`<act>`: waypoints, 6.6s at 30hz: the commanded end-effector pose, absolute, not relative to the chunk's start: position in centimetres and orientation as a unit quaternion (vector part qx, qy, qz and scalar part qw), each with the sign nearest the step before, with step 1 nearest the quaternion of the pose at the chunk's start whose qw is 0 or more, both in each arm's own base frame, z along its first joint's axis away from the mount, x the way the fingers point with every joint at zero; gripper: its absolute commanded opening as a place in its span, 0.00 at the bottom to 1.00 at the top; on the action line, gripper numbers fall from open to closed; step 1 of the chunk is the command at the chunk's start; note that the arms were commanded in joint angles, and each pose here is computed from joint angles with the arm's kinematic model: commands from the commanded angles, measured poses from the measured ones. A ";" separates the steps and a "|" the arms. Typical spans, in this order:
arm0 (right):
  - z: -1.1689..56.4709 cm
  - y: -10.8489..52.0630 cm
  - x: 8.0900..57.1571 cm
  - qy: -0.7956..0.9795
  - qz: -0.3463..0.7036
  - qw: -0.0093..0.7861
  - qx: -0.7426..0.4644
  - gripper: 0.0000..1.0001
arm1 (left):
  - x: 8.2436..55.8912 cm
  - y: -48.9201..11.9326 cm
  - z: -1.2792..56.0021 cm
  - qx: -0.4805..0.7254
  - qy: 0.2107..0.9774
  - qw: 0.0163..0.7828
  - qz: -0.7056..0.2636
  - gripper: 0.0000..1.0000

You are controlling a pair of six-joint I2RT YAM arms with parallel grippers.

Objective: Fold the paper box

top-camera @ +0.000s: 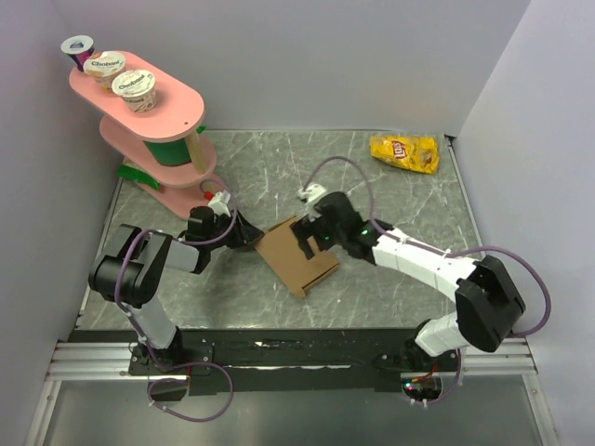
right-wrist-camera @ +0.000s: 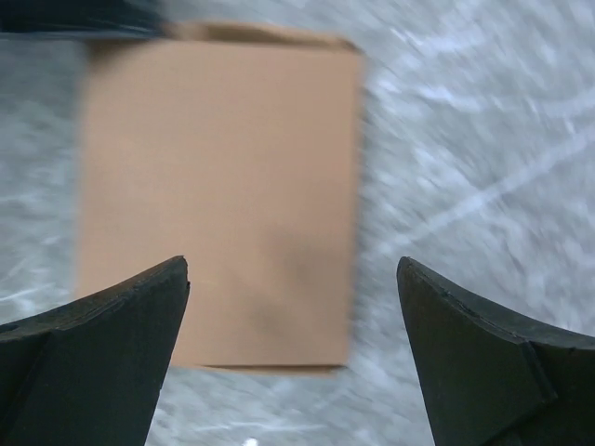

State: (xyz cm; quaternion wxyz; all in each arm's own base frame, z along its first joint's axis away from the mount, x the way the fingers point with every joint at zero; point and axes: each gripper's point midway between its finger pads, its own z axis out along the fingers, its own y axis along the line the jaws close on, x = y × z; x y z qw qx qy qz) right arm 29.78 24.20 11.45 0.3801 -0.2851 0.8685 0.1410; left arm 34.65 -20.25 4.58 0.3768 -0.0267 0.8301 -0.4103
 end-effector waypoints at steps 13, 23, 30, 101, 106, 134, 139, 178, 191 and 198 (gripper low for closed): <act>11.3 35.8 25.6 0.811 0.007 0.428 -0.399 1.00 | 35.0 -14.5 7.9 -0.128 0.824 0.418 -0.361 0.93; 8.4 35.5 25.6 0.813 -0.101 0.417 -0.394 0.82 | 35.0 -12.4 8.4 -0.152 0.816 0.426 -0.360 0.94; 7.3 34.4 25.9 0.802 -0.145 0.417 -0.403 0.60 | 35.2 -12.4 9.1 -0.149 0.812 0.433 -0.363 0.95; 1.9 31.1 24.4 0.835 -0.079 0.339 -0.425 0.23 | 32.7 -14.5 8.3 -0.107 0.808 0.404 -0.414 0.89; 4.5 31.3 24.4 0.834 -0.019 0.347 -0.428 0.22 | 32.8 -14.2 9.4 -0.106 0.804 0.417 -0.410 0.89; 17.2 33.1 21.1 0.805 0.181 0.360 -0.435 0.88 | 32.2 -14.6 9.5 -0.082 0.806 0.412 -0.416 0.92; 20.0 33.4 21.0 0.787 0.252 0.357 -0.436 0.98 | 31.9 -15.3 9.2 -0.072 0.803 0.401 -0.435 0.91; 3.7 31.0 18.0 0.827 0.213 0.250 -0.456 0.73 | 26.8 -23.8 6.3 -0.008 0.829 0.295 -0.475 0.78; 4.1 31.2 10.0 0.811 0.258 0.219 -0.478 0.73 | 17.8 -21.3 4.9 -0.096 0.861 0.262 -0.426 0.67; 3.6 31.2 7.7 0.800 0.279 0.212 -0.488 0.73 | 16.2 -19.1 2.1 -0.150 0.863 0.259 -0.407 0.82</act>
